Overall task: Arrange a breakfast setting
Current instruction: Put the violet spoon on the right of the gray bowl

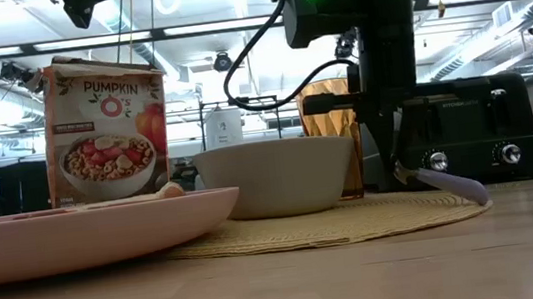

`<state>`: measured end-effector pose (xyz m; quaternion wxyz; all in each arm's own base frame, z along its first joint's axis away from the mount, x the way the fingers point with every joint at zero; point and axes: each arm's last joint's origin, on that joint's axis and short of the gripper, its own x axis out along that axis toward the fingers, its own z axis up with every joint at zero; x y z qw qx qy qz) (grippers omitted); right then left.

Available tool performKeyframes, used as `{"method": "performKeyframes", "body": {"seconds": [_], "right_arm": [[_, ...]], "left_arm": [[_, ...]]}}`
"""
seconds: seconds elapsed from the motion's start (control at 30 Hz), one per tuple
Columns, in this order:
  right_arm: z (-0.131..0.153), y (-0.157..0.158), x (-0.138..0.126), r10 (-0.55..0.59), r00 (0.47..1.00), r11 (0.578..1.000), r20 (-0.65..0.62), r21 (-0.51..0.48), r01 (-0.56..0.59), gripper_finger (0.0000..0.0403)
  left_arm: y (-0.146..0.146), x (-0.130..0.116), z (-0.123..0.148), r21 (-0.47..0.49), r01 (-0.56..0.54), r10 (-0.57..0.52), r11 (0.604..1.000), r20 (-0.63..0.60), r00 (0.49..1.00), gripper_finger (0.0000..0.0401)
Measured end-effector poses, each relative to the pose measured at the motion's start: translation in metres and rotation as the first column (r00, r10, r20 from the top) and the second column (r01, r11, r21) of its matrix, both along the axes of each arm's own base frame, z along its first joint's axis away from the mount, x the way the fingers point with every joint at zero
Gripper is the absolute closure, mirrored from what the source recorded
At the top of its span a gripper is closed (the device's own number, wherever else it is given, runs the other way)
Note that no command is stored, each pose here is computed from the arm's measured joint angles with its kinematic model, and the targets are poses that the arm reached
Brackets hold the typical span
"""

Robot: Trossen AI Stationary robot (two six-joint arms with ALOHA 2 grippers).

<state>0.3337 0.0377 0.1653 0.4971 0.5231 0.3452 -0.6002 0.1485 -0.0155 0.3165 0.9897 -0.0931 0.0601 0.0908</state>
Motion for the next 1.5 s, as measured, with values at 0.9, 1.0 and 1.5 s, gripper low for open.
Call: {"method": "performKeyframes", "body": {"seconds": [0.9,1.0,1.5], "right_arm": [[-0.018,0.017,-0.013,0.003,1.0,1.0,-0.009,0.013,-0.003,0.0379],[-0.018,0.014,-0.012,-0.006,1.0,1.0,0.002,0.0,0.006,0.0363],[0.005,0.015,-0.016,0.081,0.995,0.997,0.061,-0.006,-0.081,0.0287]], "left_arm": [[-0.003,0.0,0.0,-0.001,0.027,-0.027,1.0,-0.003,1.0,0.0209],[-0.006,-0.001,0.0,-0.017,0.042,-0.042,0.999,0.0,0.999,0.0209],[-0.014,-0.002,-0.001,-0.068,0.081,-0.08,0.994,0.006,0.997,0.0209]]}}
